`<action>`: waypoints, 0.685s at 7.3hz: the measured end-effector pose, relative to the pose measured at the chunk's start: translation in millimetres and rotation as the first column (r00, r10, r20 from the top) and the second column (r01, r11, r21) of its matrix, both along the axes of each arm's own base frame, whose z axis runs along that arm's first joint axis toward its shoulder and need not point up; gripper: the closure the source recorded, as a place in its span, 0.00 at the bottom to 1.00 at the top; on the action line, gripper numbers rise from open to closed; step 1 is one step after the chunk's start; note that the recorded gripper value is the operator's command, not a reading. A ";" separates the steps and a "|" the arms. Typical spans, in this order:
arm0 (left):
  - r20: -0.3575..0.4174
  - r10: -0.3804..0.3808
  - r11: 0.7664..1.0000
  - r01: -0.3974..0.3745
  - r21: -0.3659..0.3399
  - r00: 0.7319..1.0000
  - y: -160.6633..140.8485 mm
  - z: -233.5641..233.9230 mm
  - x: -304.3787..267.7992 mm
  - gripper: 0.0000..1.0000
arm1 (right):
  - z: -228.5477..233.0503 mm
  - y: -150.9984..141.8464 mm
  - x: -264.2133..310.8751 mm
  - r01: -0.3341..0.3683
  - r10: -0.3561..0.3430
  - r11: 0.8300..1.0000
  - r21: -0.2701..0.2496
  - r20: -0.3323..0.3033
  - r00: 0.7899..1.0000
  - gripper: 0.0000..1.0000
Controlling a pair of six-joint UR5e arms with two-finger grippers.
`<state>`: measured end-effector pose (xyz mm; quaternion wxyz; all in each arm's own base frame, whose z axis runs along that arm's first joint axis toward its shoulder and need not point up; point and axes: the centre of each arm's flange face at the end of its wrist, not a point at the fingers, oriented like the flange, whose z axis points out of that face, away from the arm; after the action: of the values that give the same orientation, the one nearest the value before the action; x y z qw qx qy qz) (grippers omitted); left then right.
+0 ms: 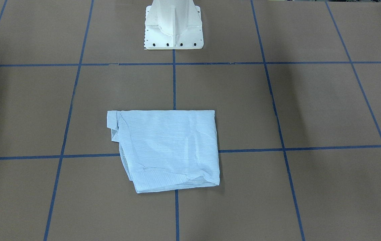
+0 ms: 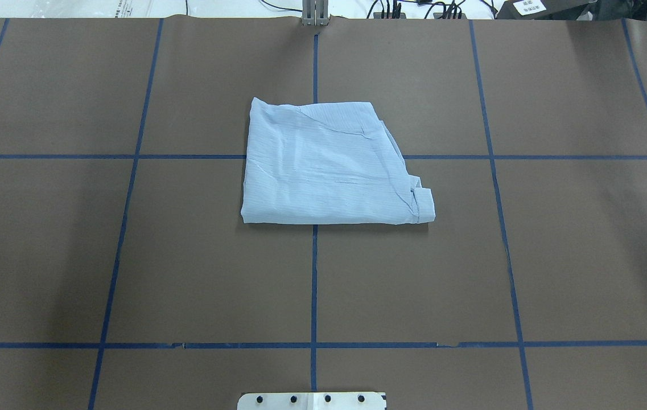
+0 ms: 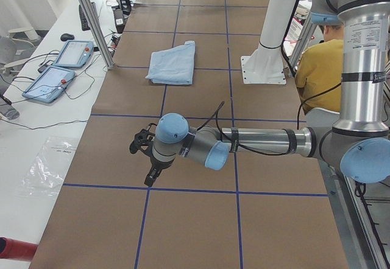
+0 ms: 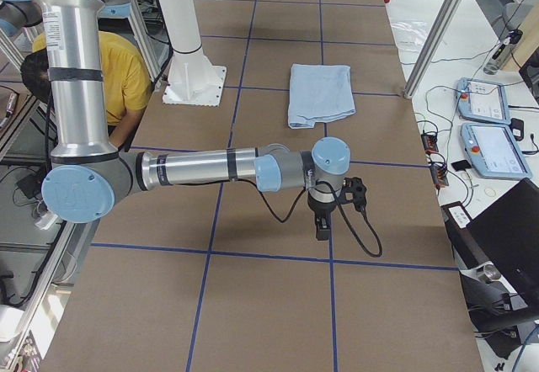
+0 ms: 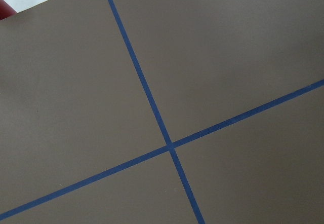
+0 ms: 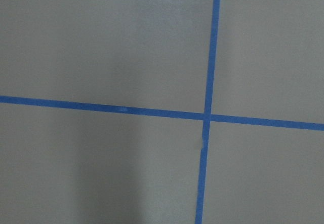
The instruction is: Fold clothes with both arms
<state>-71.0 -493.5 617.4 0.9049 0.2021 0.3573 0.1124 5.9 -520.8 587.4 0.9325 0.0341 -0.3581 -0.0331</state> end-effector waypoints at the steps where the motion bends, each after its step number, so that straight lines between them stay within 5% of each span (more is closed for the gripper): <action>1: -0.002 -0.013 1.000 0.013 -0.004 1.000 -6.0 -3.8 -0.3 0.00 | -8.5 2.3 -8.4 0.017 -0.017 1.000 -0.008 -0.018 1.000 0.00; 5: -0.013 -0.025 1.000 0.025 -0.019 1.000 0.8 -2.0 -0.6 0.00 | -3.8 23.2 -8.9 0.027 -0.028 0.999 -0.034 -0.028 0.999 0.00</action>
<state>-71.5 -492.7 615.4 0.9057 0.1989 0.3619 0.0962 -3.0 -497.7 583.6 0.9374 0.0130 -0.3457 -0.0406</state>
